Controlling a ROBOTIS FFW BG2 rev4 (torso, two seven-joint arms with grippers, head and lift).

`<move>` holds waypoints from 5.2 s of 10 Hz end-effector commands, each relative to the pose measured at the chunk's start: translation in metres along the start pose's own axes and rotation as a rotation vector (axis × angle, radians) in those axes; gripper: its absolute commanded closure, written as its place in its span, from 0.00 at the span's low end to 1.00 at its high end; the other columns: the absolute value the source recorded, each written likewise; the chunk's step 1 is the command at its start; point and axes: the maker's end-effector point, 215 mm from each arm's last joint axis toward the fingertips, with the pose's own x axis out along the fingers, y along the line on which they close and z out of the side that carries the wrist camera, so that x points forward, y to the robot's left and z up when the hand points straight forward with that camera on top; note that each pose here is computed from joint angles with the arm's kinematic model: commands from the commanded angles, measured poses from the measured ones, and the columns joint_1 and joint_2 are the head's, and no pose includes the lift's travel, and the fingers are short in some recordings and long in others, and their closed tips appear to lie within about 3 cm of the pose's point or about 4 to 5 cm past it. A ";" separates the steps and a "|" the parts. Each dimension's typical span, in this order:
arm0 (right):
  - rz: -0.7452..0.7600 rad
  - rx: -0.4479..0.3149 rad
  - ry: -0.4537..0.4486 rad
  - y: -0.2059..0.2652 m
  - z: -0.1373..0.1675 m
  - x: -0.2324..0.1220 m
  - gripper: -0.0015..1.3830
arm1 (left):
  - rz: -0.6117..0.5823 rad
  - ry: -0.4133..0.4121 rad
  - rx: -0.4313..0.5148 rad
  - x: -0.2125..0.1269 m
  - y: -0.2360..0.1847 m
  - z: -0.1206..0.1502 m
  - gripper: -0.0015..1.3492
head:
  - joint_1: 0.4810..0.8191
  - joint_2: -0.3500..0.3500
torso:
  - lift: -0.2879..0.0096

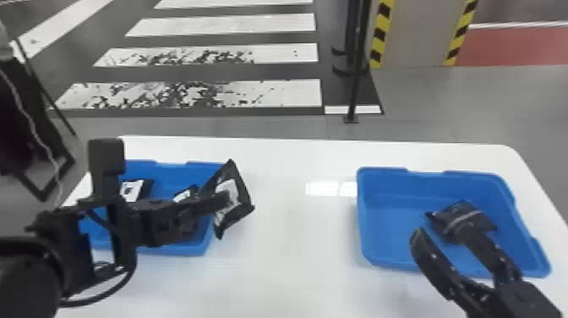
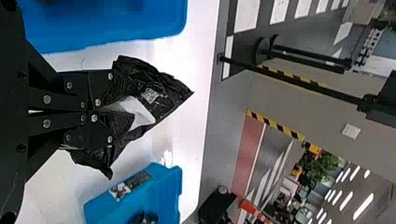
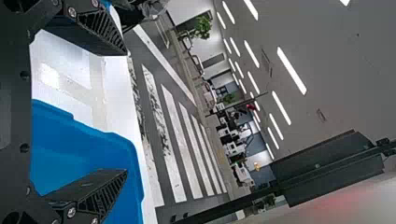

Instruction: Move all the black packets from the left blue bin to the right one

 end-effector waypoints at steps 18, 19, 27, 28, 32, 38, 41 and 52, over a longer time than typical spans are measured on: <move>0.316 0.079 0.044 0.083 0.005 0.084 0.92 | -0.551 0.104 0.113 0.054 -0.224 -0.022 0.89 | 0.63 0.32 | 0.46; 0.318 0.083 0.037 0.084 0.008 0.084 0.93 | -0.551 0.104 0.113 0.054 -0.224 -0.022 0.89 | 0.63 0.33 | 0.46; 0.173 0.027 0.037 -0.004 0.013 0.099 0.92 | -0.474 0.051 -0.018 0.027 -0.184 -0.037 0.12 | 0.63 0.31 | 0.46; 0.146 0.001 0.037 -0.023 0.017 0.105 0.92 | -0.459 0.037 -0.030 0.019 -0.179 -0.036 0.12 | 0.63 0.30 | 0.46; 0.014 -0.058 0.071 -0.101 0.014 0.121 0.81 | -0.376 -0.006 -0.059 -0.005 -0.149 -0.039 0.12 | 0.63 0.27 | 0.46; -0.111 -0.191 0.045 -0.132 0.027 0.070 0.08 | -0.200 -0.075 -0.018 -0.024 -0.083 -0.014 0.12 | 0.63 0.24 | 0.46; -0.143 -0.239 -0.006 -0.092 0.031 0.017 0.08 | -0.020 -0.075 -0.002 -0.040 -0.017 -0.006 0.12 | 0.63 0.32 | 0.46; -0.183 -0.116 0.051 -0.063 -0.004 -0.038 0.09 | 0.393 0.194 -0.169 -0.010 0.175 -0.044 0.12 | 0.63 0.73 | 0.46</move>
